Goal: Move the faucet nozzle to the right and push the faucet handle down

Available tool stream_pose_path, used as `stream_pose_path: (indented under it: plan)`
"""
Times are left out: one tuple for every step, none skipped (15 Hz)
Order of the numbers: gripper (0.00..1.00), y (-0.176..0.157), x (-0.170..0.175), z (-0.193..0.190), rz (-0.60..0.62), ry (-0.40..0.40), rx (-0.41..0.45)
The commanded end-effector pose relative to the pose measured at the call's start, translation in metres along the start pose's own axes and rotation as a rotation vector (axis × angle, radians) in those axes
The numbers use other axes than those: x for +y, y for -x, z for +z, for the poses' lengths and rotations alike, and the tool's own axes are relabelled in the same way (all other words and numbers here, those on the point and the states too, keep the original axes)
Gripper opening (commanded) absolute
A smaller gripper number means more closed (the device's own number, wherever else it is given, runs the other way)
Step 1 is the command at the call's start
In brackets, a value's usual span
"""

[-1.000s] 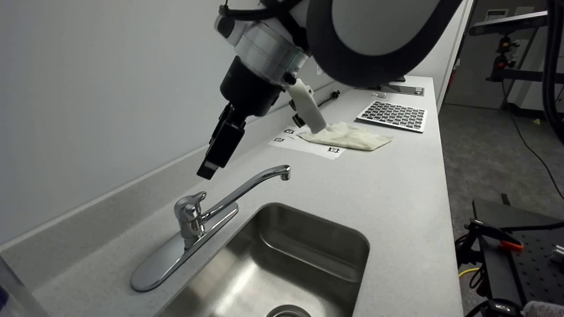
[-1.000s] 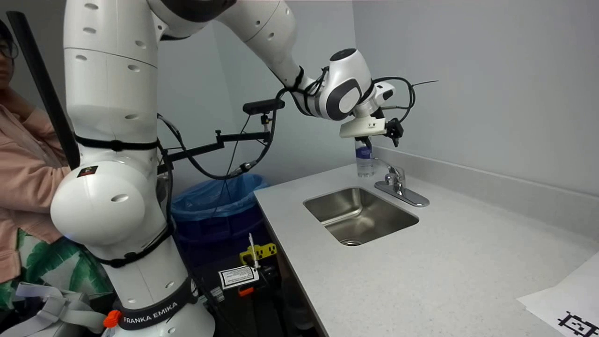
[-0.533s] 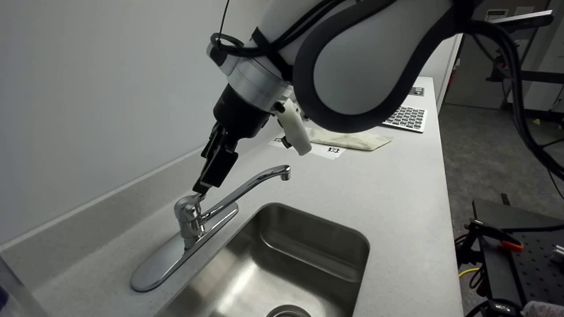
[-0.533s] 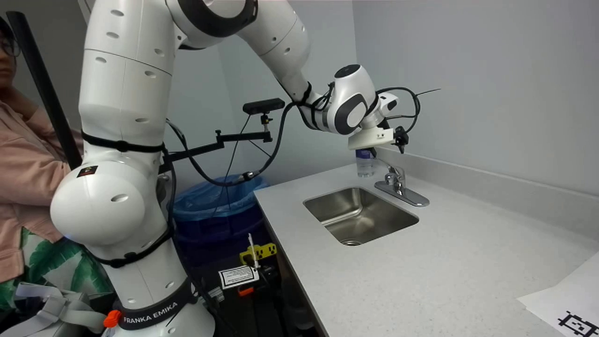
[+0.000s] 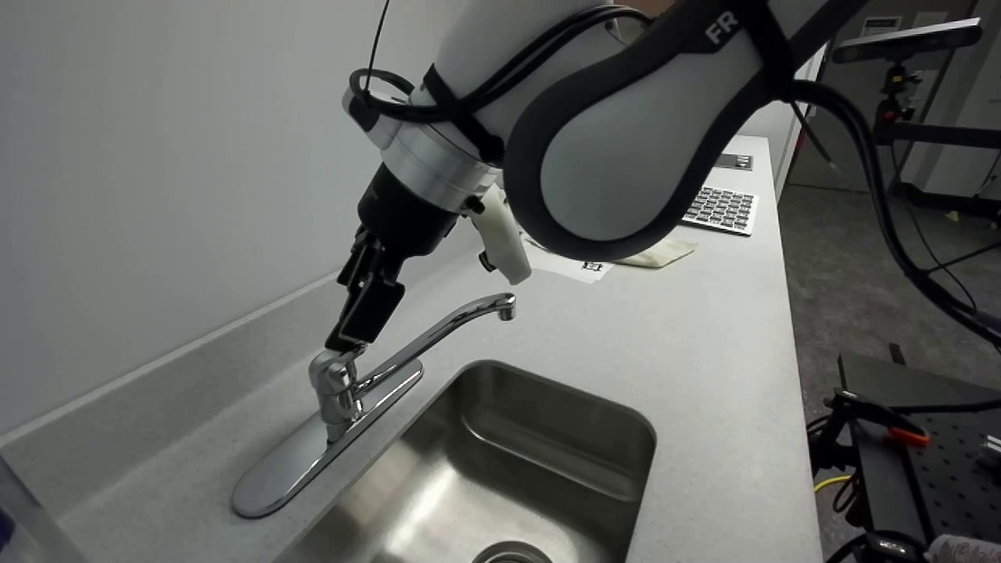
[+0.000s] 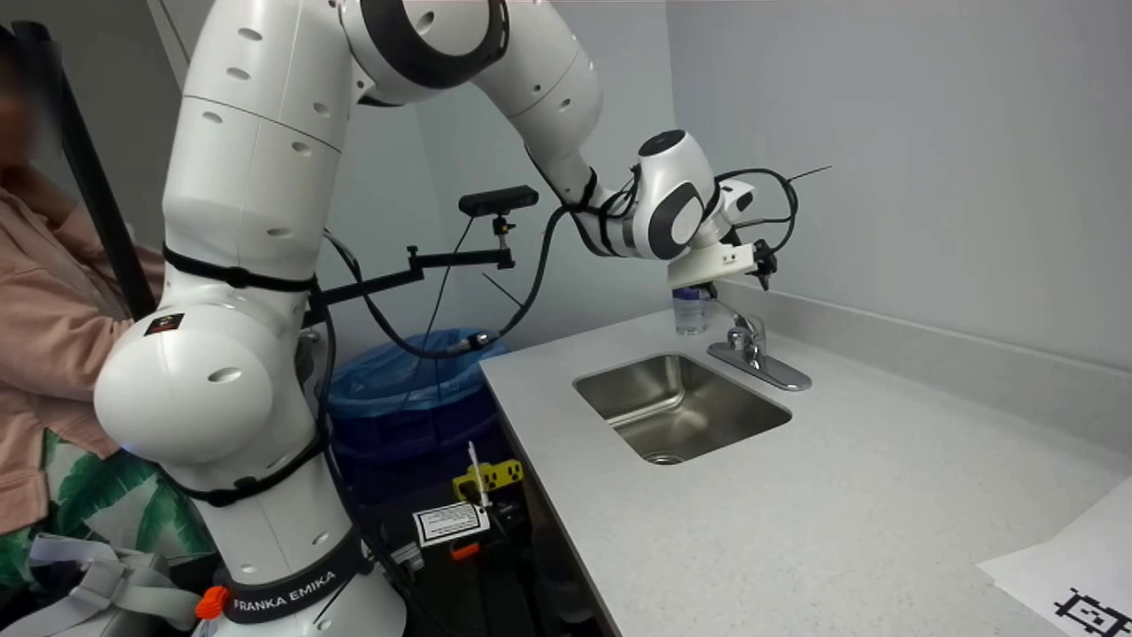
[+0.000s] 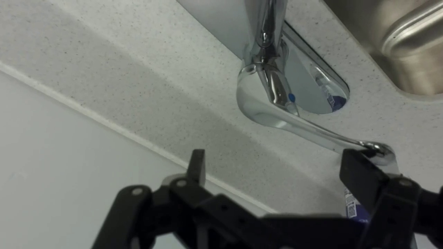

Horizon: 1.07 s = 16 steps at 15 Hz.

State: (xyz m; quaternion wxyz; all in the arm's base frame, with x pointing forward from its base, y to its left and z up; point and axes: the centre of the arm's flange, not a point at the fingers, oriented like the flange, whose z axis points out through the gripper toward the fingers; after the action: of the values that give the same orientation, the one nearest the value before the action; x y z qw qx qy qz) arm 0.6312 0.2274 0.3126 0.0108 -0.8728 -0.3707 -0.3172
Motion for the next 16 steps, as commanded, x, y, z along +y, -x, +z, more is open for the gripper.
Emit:
stream_pose_path:
  plan:
    - [1.0,0.004,0.002,0.011,0.007,0.011,0.001]
    - [1.0,0.007,0.002,0.011,0.012,0.01,-0.006]
    - [1.0,0.012,0.002,0.009,0.018,0.011,-0.012]
    - [1.0,0.015,0.002,0.007,0.027,0.013,-0.016]
    - [1.0,0.018,0.002,0.004,0.037,0.013,-0.024]
    - [1.0,0.021,0.003,0.002,0.043,0.015,-0.029]
    - [1.0,0.024,0.003,-0.002,0.046,0.016,-0.033]
    - [1.0,0.028,0.003,-0.005,0.046,0.017,-0.037]
    - [1.0,0.031,0.003,-0.008,0.047,0.024,-0.041]
    - [1.0,0.034,0.003,-0.01,0.052,0.025,-0.047]
    - [1.0,0.036,0.004,-0.012,0.058,0.027,-0.055]
    - [1.0,0.038,0.004,-0.014,0.063,0.029,-0.061]
    - [1.0,0.04,0.005,-0.016,0.068,0.031,-0.065]
    - [1.0,0.042,0.007,-0.018,0.074,0.034,-0.067]
    - [1.0,0.043,0.008,-0.019,0.084,0.035,-0.069]
    - [1.0,0.044,0.008,-0.02,0.096,0.029,-0.07]
